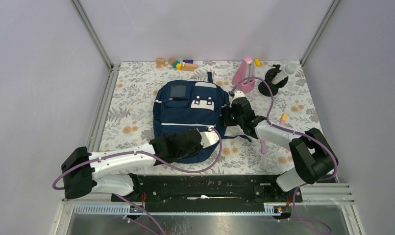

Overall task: Pack the student bag
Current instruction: Zip the student bag at the center of the board.

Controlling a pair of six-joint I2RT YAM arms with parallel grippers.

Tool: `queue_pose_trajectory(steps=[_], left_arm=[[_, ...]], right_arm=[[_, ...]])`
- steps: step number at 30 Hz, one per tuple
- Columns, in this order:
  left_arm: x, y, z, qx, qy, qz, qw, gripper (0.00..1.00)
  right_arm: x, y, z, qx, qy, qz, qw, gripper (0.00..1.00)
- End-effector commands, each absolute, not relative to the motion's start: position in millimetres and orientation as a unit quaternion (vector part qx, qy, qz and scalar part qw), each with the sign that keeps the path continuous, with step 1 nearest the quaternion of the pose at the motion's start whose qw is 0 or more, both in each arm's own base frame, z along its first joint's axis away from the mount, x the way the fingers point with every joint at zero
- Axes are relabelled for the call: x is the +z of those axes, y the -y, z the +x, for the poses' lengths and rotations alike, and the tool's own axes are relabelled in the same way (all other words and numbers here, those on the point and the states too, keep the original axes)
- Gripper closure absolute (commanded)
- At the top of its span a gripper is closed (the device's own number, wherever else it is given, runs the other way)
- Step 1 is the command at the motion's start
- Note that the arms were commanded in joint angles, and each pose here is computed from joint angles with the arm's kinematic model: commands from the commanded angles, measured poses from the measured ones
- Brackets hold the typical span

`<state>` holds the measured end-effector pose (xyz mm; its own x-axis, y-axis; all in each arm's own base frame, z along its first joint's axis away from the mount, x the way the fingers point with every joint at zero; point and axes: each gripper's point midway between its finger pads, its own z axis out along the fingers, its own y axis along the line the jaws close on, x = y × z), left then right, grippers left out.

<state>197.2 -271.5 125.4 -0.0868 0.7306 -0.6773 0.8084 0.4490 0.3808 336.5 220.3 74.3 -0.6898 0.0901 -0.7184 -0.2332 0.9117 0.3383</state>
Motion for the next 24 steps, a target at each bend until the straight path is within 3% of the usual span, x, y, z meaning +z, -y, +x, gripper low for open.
queue_pose_trajectory(steps=[1, 11, 12, 15, 17, 22, 24], left_arm=[[137, 270, 191, -0.051, -0.733, 0.519, 0.438, 1.00], [142, 268, 192, -0.044, -0.732, 0.514, 0.446, 1.00], [143, 268, 192, -0.045, -0.732, 0.513, 0.446, 1.00], [146, 268, 193, -0.045, -0.733, 0.511, 0.447, 1.00], [148, 266, 193, -0.041, -0.735, 0.510, 0.445, 1.00], [148, 258, 187, -0.041, -0.745, 0.511, 0.427, 0.99], [151, 254, 184, -0.049, -0.749, 0.502, 0.429, 0.88]], right_arm=[[86, -195, 372, 0.155, -0.886, -0.018, 0.437, 1.00], [107, -200, 366, 0.180, -0.867, -0.065, 0.461, 1.00], [111, -199, 362, 0.180, -0.863, -0.077, 0.466, 0.91], [123, -189, 348, 0.178, -0.852, -0.086, 0.485, 0.52], [129, -183, 337, 0.177, -0.846, -0.092, 0.494, 0.37], [143, -191, 300, 0.231, -0.823, -0.155, 0.495, 0.30], [152, -205, 279, 0.280, -0.800, -0.201, 0.492, 0.29]])
